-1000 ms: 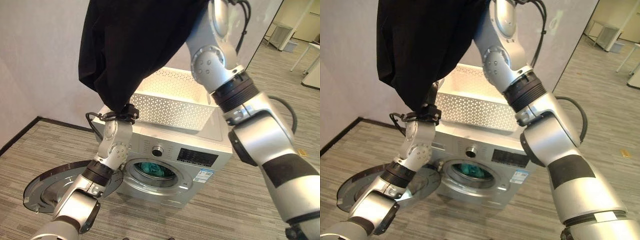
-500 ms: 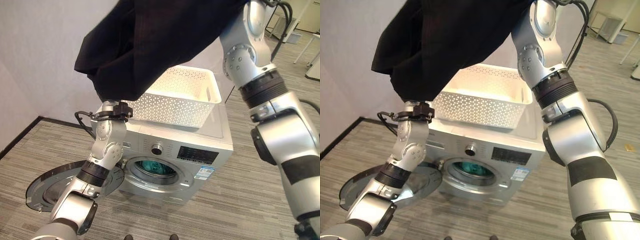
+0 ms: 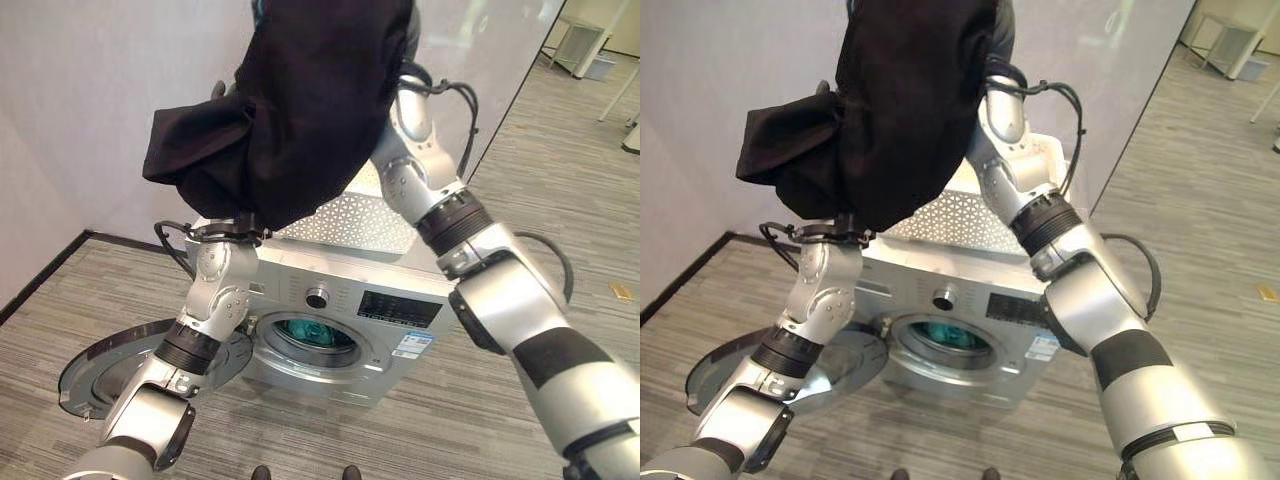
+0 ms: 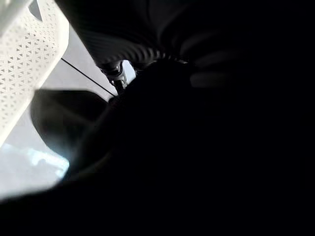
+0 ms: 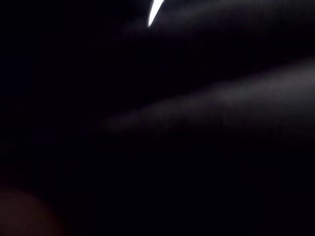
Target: Grab the laundry basket,head to the washer,open it,put in the laundry and shut it.
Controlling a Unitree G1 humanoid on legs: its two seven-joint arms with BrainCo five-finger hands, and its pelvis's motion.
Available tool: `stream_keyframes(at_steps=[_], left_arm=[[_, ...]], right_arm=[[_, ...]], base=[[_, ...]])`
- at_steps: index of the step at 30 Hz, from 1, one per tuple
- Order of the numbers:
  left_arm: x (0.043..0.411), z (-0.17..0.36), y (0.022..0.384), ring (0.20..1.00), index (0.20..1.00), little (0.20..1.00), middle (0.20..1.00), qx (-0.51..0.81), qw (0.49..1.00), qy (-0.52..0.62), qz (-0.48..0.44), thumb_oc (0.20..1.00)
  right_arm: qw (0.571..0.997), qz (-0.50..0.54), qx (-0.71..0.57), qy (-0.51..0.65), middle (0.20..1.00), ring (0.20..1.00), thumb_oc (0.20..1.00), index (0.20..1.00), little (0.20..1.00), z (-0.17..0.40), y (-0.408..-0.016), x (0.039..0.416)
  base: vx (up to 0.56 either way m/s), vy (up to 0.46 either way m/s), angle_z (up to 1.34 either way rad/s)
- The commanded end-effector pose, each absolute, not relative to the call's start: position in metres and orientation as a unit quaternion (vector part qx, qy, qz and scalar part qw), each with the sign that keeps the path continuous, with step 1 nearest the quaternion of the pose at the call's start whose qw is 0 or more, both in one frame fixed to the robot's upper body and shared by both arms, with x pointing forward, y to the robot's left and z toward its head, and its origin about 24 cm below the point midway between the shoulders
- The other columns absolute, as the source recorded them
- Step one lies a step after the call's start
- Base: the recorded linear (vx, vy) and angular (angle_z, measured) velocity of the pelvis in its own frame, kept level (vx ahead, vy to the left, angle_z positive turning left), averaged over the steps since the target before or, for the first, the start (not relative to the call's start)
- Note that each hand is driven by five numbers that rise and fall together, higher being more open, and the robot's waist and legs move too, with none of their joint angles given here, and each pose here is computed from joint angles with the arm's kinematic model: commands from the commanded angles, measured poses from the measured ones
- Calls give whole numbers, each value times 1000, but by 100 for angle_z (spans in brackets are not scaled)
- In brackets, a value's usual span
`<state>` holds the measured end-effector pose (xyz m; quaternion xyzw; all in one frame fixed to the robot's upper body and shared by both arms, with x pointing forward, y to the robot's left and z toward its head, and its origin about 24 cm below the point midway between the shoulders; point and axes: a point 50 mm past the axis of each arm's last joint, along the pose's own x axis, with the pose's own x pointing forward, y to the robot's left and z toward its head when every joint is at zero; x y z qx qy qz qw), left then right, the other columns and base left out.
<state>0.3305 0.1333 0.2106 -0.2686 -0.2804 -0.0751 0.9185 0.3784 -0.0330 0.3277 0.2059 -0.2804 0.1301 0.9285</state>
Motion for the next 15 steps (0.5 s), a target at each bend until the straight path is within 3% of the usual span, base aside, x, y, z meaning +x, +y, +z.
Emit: stream_keyframes(at_steps=[1, 15], left_arm=[[324, 234, 127, 1000, 1000, 1000, 1000, -219, 909, -333, -119, 1000], [338, 224, 126, 1000, 1000, 1000, 1000, -205, 929, -284, -120, 1000]], right_arm=[[898, 177, 182, -360, 200, 200, 200, 200, 200, 367, -23, 358], [871, 341, 106, -338, 200, 200, 200, 200, 200, 336, 2, 330]], base=[[-16, 11, 6], [-3, 3, 4]])
